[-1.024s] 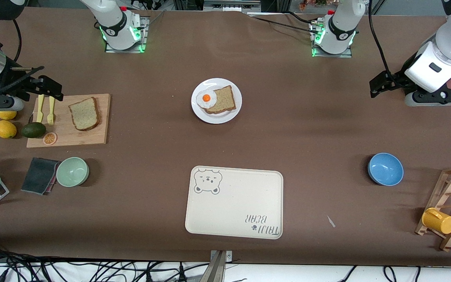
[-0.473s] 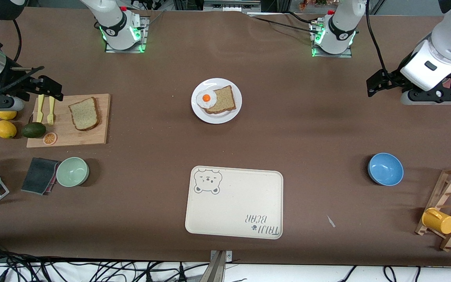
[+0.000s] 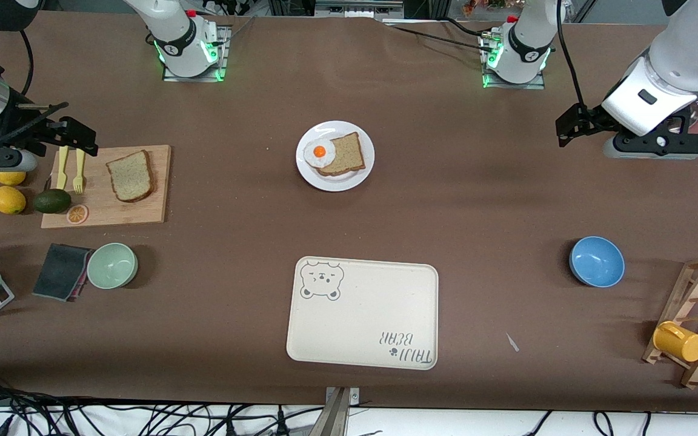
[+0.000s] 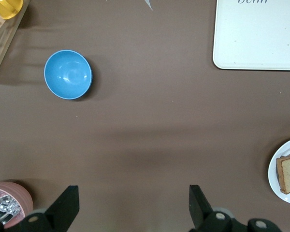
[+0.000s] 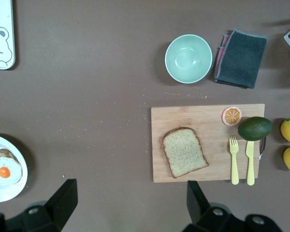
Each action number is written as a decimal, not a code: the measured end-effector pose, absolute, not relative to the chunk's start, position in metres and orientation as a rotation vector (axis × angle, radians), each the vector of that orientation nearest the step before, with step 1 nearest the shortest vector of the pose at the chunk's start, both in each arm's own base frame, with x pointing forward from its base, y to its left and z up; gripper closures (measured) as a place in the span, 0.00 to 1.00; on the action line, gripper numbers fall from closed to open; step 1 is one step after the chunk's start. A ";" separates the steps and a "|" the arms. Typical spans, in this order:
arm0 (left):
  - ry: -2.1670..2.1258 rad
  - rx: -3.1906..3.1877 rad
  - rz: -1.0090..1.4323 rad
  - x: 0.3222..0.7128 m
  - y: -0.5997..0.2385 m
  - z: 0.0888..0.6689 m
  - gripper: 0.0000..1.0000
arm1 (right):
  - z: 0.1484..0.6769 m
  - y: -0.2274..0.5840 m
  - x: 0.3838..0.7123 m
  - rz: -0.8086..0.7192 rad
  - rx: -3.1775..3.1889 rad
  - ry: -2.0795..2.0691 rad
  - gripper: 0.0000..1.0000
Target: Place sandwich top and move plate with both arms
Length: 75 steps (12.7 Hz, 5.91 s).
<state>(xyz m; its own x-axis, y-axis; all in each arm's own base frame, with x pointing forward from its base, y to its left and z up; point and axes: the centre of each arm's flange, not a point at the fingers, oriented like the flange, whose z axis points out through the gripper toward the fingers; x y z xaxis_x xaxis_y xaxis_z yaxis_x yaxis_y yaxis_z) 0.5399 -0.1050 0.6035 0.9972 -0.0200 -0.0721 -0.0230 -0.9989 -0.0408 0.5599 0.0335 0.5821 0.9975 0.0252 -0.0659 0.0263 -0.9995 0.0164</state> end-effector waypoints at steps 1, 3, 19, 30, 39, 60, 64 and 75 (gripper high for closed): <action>0.034 -3.098 0.111 0.540 -0.105 0.604 0.00 | 0.582 0.034 0.560 -0.103 3.122 0.040 0.00; 0.038 -3.098 0.109 0.540 -0.107 0.604 0.00 | 0.582 0.034 0.560 -0.103 3.122 0.040 0.00; 0.070 -3.100 0.085 0.537 -0.118 0.612 0.00 | 0.582 0.033 0.560 -0.103 3.122 0.040 0.00; 0.067 -3.100 0.084 0.538 -0.117 0.612 0.00 | 0.582 0.033 0.560 -0.103 3.122 0.040 0.00; 0.068 -3.100 0.083 0.538 -0.117 0.613 0.00 | 0.485 0.123 0.574 -0.341 2.927 0.257 0.00; 0.026 -3.102 0.085 0.540 -0.103 0.613 0.00 | 0.196 0.002 0.468 -0.370 2.885 0.272 0.44; 0.025 -3.102 0.085 0.540 -0.103 0.613 0.00 | 0.196 -0.007 0.469 -0.368 2.884 0.293 0.62; 0.028 -3.101 0.086 0.540 -0.104 0.613 0.00 | 0.199 -0.010 0.477 -0.390 2.873 0.294 0.93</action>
